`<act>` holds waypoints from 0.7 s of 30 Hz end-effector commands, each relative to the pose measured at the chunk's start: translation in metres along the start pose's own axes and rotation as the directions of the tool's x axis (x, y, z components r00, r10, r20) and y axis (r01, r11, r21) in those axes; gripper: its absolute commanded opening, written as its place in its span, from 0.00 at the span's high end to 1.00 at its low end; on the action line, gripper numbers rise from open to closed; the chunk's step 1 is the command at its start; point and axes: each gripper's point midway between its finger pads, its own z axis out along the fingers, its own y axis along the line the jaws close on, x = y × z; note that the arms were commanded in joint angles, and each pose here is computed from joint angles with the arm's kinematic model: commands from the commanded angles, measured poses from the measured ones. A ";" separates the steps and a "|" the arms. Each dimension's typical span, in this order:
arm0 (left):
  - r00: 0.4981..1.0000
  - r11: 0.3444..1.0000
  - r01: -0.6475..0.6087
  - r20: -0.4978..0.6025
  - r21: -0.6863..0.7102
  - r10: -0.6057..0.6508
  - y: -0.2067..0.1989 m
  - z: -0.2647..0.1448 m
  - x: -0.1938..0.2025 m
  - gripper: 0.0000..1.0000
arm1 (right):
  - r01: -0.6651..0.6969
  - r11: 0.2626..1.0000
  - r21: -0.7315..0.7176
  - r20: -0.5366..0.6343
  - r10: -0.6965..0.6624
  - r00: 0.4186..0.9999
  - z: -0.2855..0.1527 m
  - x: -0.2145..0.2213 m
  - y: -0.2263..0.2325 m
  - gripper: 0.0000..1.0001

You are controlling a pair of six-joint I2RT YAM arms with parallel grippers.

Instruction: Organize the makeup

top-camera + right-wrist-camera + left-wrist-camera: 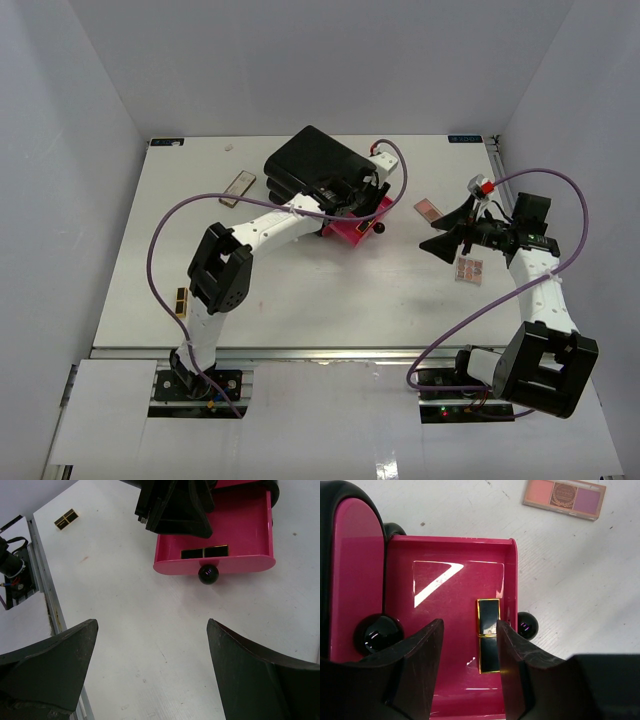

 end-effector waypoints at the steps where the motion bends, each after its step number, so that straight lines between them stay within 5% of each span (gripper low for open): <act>1: 1.000 1.000 -0.001 0.024 0.019 0.000 -0.004 -0.009 -0.011 0.42 | -0.013 1.000 0.001 0.007 0.013 1.000 -0.001 0.003 -0.002 0.04; 11: 0.984 0.984 0.013 0.172 0.179 -0.044 -0.026 -0.073 -0.072 0.40 | -0.013 0.997 0.080 -0.017 0.014 1.000 -0.007 0.008 -0.017 0.03; 14: 0.968 0.973 -0.013 0.245 0.230 -0.045 -0.030 -0.120 -0.090 0.32 | -0.015 0.988 0.153 -0.051 0.023 0.998 -0.011 0.013 -0.029 0.03; 17: 0.969 0.973 -0.028 0.243 0.230 -0.030 -0.026 -0.147 -0.065 0.08 | -0.001 0.962 0.272 -0.106 0.031 0.994 -0.019 0.021 -0.048 0.03; 21: 0.947 0.987 -0.017 0.319 0.159 -0.035 0.004 -0.214 -0.042 0.02 | 0.067 0.903 0.424 -0.220 0.031 0.975 -0.037 0.032 -0.069 0.02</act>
